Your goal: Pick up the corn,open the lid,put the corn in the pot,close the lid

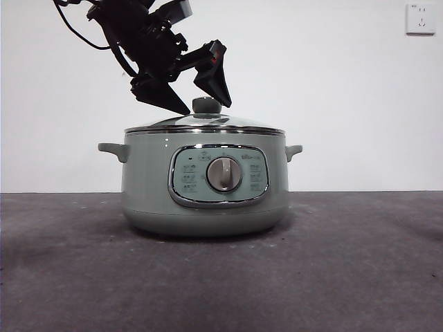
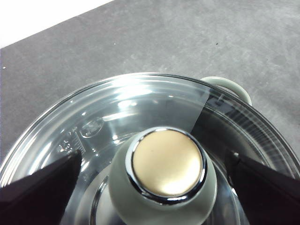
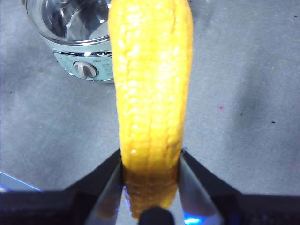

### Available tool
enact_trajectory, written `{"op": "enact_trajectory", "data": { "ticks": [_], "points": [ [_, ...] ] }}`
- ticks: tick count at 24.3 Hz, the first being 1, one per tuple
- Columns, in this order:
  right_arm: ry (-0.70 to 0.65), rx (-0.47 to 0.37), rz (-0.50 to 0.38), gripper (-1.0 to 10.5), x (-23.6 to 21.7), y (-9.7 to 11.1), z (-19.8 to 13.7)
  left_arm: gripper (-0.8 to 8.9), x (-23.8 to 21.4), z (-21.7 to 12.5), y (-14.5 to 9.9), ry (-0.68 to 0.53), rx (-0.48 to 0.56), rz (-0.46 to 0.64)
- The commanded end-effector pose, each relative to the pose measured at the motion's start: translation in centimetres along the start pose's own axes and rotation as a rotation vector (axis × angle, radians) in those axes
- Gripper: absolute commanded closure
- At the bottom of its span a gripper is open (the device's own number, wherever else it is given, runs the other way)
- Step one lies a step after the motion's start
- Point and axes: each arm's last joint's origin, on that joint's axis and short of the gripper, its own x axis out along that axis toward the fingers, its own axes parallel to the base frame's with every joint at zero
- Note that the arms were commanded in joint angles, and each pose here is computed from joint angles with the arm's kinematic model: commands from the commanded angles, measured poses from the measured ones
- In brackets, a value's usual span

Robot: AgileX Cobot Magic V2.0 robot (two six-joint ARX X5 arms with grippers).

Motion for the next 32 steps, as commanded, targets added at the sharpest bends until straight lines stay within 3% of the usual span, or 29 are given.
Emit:
{"op": "enact_trajectory", "data": {
  "ticks": [1, 4, 7, 15, 23, 30, 32],
  "points": [
    [-0.012, 0.004, 0.001, 9.6, -0.1, 0.0, 0.1, 2.52, 0.8, -0.4, 0.0, 0.014, -0.014, -0.002],
    [-0.011, 0.003, 0.001, 9.6, -0.1, 0.0, 0.1, 2.56, 1.0, -0.4, -0.2, 0.016, -0.020, -0.007],
    [-0.011, 0.003, 0.001, 9.6, -0.1, 0.0, 0.1, 4.88, 1.0, -0.4, -0.3, 0.017, -0.020, -0.009],
    [-0.011, 0.002, 0.001, 9.6, -0.1, 0.0, 0.1, 8.27, 1.0, -0.6, -0.4, 0.039, -0.024, -0.013],
    [-0.029, -0.001, 0.002, 9.6, -0.1, 0.0, 0.3, 8.22, -1.1, 0.9, -0.6, -0.033, -0.013, -0.005],
    [-0.119, -0.012, 0.038, 9.6, 0.8, 0.0, 2.0, 8.22, -9.7, 4.2, -0.7, -0.199, 0.005, 0.040],
    [-0.143, -0.014, 0.086, 9.6, 1.9, 0.0, 3.0, 8.21, -13.0, 4.7, -0.9, -0.230, 0.006, 0.058]
  ]
}}
